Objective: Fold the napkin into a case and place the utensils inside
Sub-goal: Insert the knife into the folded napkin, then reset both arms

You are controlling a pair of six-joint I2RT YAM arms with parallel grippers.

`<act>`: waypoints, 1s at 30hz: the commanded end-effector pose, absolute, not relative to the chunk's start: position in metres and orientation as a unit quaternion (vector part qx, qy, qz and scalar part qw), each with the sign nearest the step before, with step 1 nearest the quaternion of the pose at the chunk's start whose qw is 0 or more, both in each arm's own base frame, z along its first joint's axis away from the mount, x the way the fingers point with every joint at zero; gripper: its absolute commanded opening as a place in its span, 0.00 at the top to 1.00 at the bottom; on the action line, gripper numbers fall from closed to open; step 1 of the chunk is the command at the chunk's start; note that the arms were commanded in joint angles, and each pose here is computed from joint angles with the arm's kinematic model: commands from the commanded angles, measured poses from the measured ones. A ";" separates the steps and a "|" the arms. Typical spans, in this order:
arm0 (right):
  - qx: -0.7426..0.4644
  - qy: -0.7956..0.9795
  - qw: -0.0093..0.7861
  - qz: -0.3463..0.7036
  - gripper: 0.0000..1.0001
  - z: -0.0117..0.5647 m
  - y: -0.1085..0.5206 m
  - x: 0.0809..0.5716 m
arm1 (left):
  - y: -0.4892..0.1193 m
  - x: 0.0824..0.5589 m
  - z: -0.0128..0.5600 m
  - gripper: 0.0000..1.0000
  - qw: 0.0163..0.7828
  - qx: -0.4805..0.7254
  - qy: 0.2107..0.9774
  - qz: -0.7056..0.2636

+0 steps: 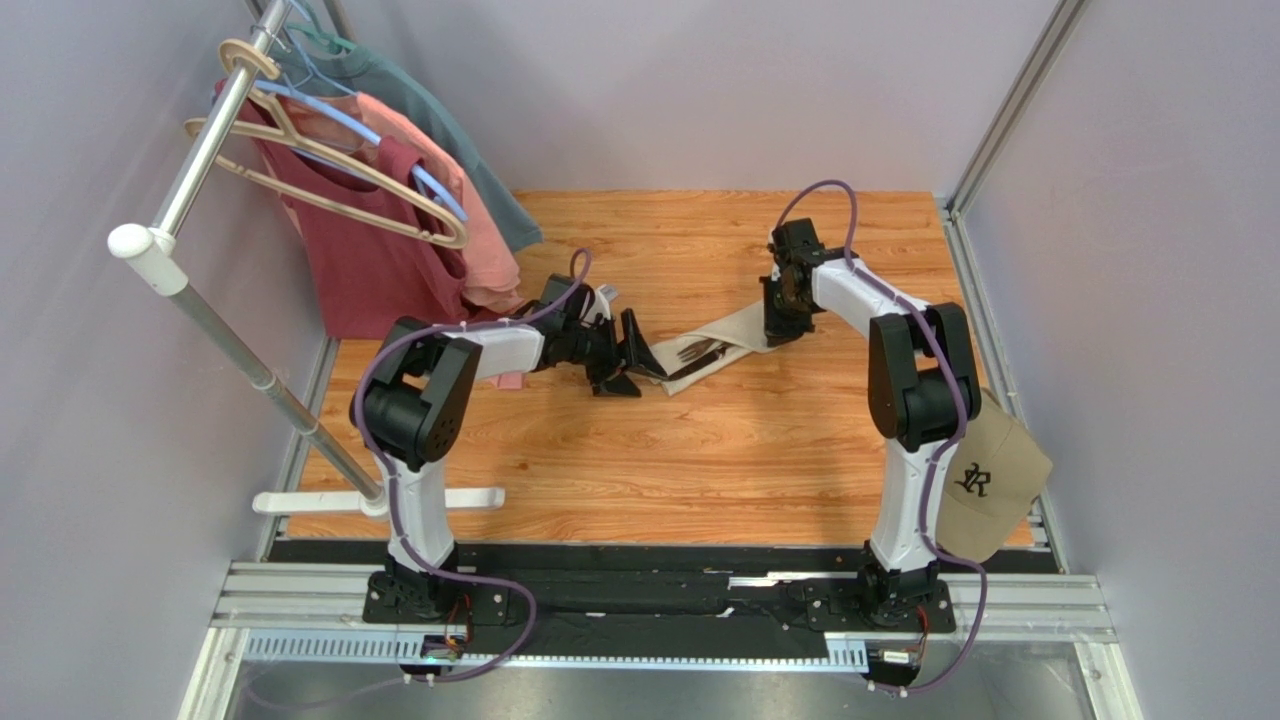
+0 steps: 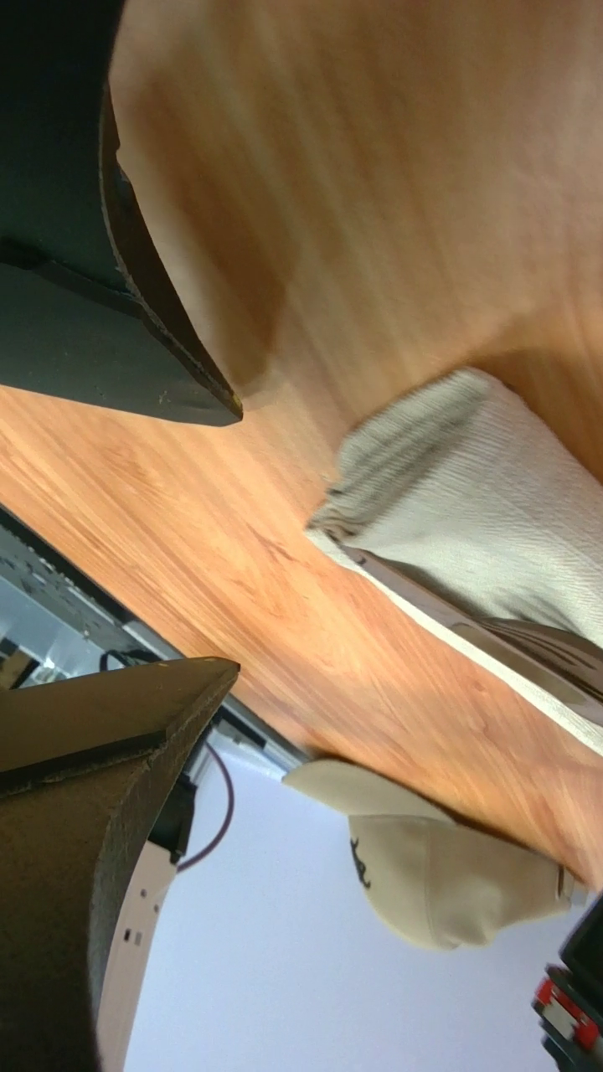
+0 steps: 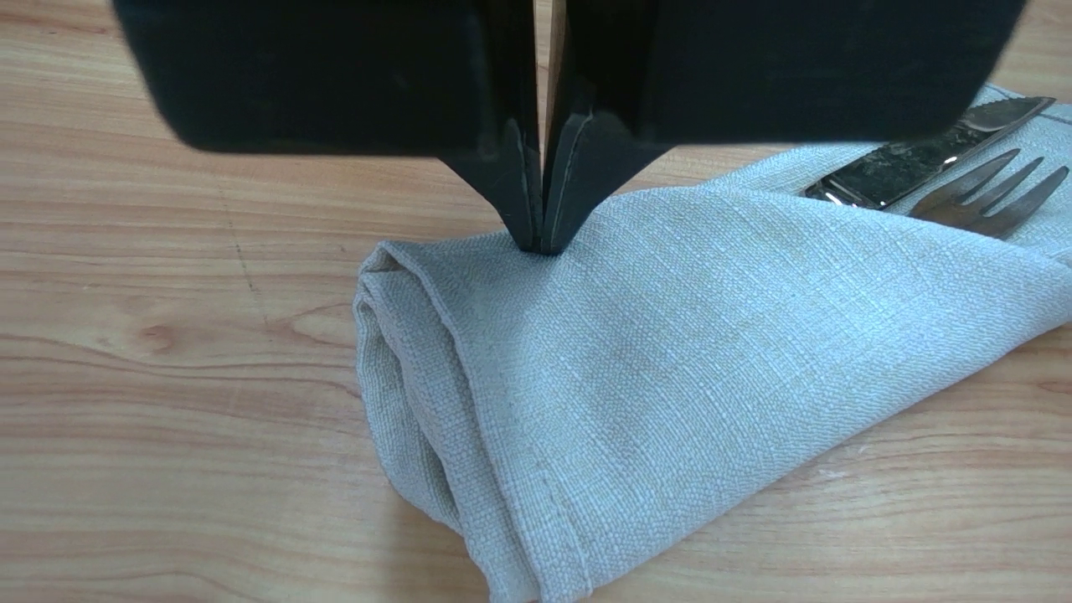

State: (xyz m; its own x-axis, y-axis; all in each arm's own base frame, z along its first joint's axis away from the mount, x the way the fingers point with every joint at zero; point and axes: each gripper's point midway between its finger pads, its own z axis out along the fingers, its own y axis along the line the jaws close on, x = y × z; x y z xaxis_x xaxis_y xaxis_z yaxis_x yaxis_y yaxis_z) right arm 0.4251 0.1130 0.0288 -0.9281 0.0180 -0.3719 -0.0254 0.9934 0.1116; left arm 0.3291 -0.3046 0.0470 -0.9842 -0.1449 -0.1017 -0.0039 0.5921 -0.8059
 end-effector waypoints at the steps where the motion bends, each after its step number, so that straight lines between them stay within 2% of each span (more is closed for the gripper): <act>1: 0.000 0.969 0.239 0.055 0.90 0.066 0.121 0.445 | -0.280 0.316 0.064 0.23 0.113 -0.011 0.909 -0.402; 3: 0.007 0.964 0.262 0.036 0.79 0.089 0.114 0.448 | -0.273 0.304 0.072 0.20 0.128 0.002 0.911 -0.391; 8: 0.014 0.951 0.307 0.035 0.59 0.148 0.113 0.432 | -0.278 0.267 0.109 0.16 0.178 0.050 0.909 -0.375; 10: 0.008 0.951 0.307 0.041 0.58 0.147 0.119 0.411 | -0.282 0.248 0.125 0.15 0.202 0.061 0.899 -0.384; 12: -0.007 0.937 0.339 0.085 0.53 0.169 0.141 0.392 | -0.292 0.226 0.129 0.14 0.223 0.078 0.894 -0.381; 13: -0.012 0.946 0.312 0.090 0.52 0.144 0.143 0.368 | -0.294 0.219 0.148 0.14 0.251 0.084 0.880 -0.393; 14: -0.019 0.941 0.318 0.111 0.51 0.145 0.151 0.355 | -0.296 0.220 0.157 0.13 0.284 0.081 0.871 -0.392; 15: -0.018 0.923 0.349 0.158 0.50 0.164 0.168 0.342 | -0.301 0.202 0.155 0.12 0.287 0.091 0.867 -0.396; 16: -0.017 0.927 0.335 0.166 0.47 0.143 0.167 0.318 | -0.299 0.198 0.177 0.05 0.320 0.092 0.849 -0.411; 17: -0.017 0.922 0.339 0.185 0.36 0.140 0.171 0.304 | -0.296 0.199 0.183 0.03 0.348 0.086 0.843 -0.401; 18: 0.000 0.896 0.385 0.219 0.29 0.169 0.171 0.296 | -0.292 0.196 0.187 0.02 0.363 0.090 0.838 -0.398; 19: 0.010 0.900 0.375 0.221 0.24 0.151 0.165 0.277 | -0.290 0.188 0.205 0.01 0.383 0.095 0.821 -0.413; 20: 0.019 0.892 0.392 0.225 0.09 0.154 0.161 0.272 | -0.286 0.189 0.210 0.01 0.398 0.089 0.816 -0.410; 21: 0.053 0.880 0.406 0.240 0.00 0.163 0.157 0.266 | -0.283 0.187 0.211 0.01 0.404 0.091 0.811 -0.414; 22: 0.063 0.863 0.433 0.253 0.00 0.178 0.151 0.256 | -0.279 0.183 0.224 0.01 0.419 0.092 0.795 -0.429; 26: 0.063 0.834 0.460 0.298 0.00 0.196 0.144 0.223 | -0.272 0.175 0.249 0.01 0.467 0.082 0.734 -0.486; 30: 0.065 0.810 0.485 0.322 0.00 0.212 0.141 0.212 | -0.266 0.169 0.246 0.01 0.468 0.077 0.724 -0.500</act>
State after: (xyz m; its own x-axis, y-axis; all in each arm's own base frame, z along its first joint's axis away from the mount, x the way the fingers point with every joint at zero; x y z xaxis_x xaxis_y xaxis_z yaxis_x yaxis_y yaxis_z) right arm 0.2147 0.1376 0.1954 -0.5616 0.3440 -0.7525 -0.1888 0.8322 0.5214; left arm 0.1652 -0.2659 0.2249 -0.5958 -0.2765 -0.7541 0.5578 0.5331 -0.6361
